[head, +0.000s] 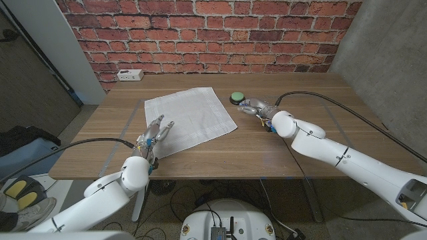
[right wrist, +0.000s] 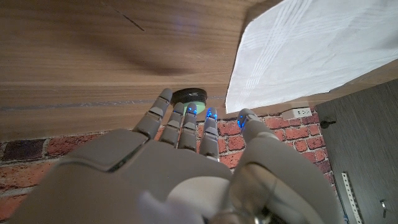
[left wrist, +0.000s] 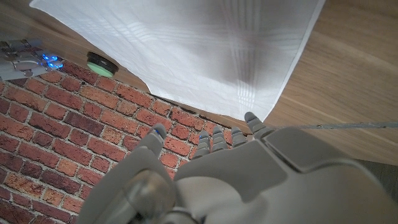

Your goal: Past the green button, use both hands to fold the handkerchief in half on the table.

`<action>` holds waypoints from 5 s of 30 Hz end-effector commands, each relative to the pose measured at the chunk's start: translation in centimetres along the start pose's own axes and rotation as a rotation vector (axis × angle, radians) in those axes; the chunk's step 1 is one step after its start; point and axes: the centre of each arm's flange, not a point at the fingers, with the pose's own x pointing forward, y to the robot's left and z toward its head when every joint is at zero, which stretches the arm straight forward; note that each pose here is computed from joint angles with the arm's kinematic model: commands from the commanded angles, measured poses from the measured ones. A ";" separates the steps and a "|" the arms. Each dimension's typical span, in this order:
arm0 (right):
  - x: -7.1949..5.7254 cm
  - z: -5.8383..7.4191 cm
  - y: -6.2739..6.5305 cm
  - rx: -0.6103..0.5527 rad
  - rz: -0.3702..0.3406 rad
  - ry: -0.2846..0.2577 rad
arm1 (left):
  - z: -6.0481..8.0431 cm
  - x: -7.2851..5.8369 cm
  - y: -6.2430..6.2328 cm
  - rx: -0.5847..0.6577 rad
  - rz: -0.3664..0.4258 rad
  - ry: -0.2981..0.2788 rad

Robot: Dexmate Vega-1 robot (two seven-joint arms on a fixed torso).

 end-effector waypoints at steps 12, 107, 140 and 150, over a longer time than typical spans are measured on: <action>-0.5 1.8 1.5 -0.195 -0.037 -0.013 | 0.2 -1.3 -0.1 0.132 0.005 0.071; 1.9 3.3 7.6 -0.549 0.105 -0.010 | 0.3 -4.9 -0.1 0.454 -0.043 0.281; 1.6 3.9 6.0 -0.396 -0.314 -0.091 | 1.5 -3.7 -0.9 0.727 -0.055 0.289; 1.9 4.4 5.3 -0.385 -0.356 -0.114 | 1.8 -2.7 -1.0 0.813 -0.066 0.358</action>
